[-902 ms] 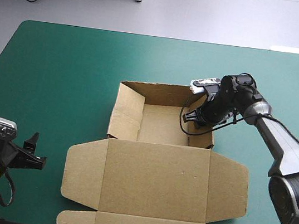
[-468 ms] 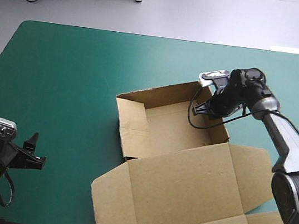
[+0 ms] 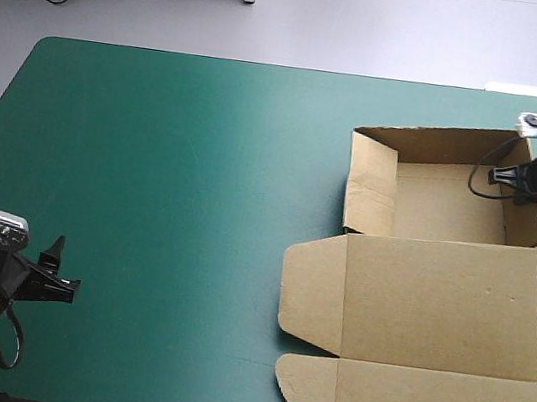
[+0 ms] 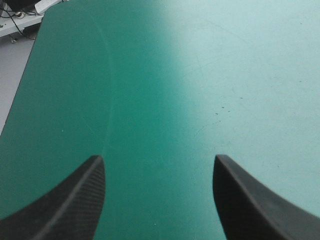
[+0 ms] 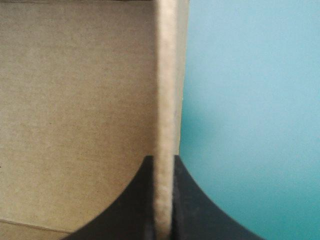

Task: Fold the box

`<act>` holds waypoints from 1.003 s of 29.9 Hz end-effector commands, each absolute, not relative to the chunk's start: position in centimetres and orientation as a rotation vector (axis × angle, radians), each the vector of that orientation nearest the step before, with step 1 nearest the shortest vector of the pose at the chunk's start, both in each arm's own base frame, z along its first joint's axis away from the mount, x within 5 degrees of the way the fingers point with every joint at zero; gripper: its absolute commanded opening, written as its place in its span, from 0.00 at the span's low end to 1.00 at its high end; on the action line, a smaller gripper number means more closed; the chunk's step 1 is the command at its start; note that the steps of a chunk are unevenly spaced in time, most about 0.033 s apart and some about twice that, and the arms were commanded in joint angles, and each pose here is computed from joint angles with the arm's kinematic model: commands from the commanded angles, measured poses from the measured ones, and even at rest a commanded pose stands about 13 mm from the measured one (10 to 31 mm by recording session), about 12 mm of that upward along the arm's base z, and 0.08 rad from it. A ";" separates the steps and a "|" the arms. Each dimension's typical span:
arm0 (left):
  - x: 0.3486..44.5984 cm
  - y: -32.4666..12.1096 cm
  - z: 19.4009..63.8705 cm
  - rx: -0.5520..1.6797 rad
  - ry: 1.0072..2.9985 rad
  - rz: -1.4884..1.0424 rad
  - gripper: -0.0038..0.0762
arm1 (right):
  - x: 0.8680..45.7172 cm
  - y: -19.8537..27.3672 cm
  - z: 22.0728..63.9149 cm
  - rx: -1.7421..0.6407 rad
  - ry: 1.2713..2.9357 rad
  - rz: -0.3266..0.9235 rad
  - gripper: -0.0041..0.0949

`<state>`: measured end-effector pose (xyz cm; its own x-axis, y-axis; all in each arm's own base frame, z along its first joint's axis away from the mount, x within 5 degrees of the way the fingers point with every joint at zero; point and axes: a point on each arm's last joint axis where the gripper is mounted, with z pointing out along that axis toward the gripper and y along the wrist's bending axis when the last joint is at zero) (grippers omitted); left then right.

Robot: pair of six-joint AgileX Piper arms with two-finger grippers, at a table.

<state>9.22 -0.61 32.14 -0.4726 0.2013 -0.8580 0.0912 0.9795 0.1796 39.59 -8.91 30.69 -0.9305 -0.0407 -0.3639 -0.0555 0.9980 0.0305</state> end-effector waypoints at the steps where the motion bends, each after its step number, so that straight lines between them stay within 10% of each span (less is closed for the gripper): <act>1: 9.5 -0.7 33.3 0.211 1.995 0.134 0.60 | 38.9 -11.7 32.4 0.023 2.687 0.110 0.02; 15: 9.4 -0.5 33.1 0.200 2.019 0.149 0.60 | 40.2 -13.9 27.1 0.039 2.834 0.119 0.05; 25: 9.4 -0.6 33.2 0.201 2.016 0.142 0.60 | 40.1 -13.8 28.1 0.037 2.817 0.121 0.68; 30: 9.4 -0.5 33.1 0.200 2.016 0.142 0.60 | 40.1 -13.6 32.7 0.056 2.674 0.094 0.70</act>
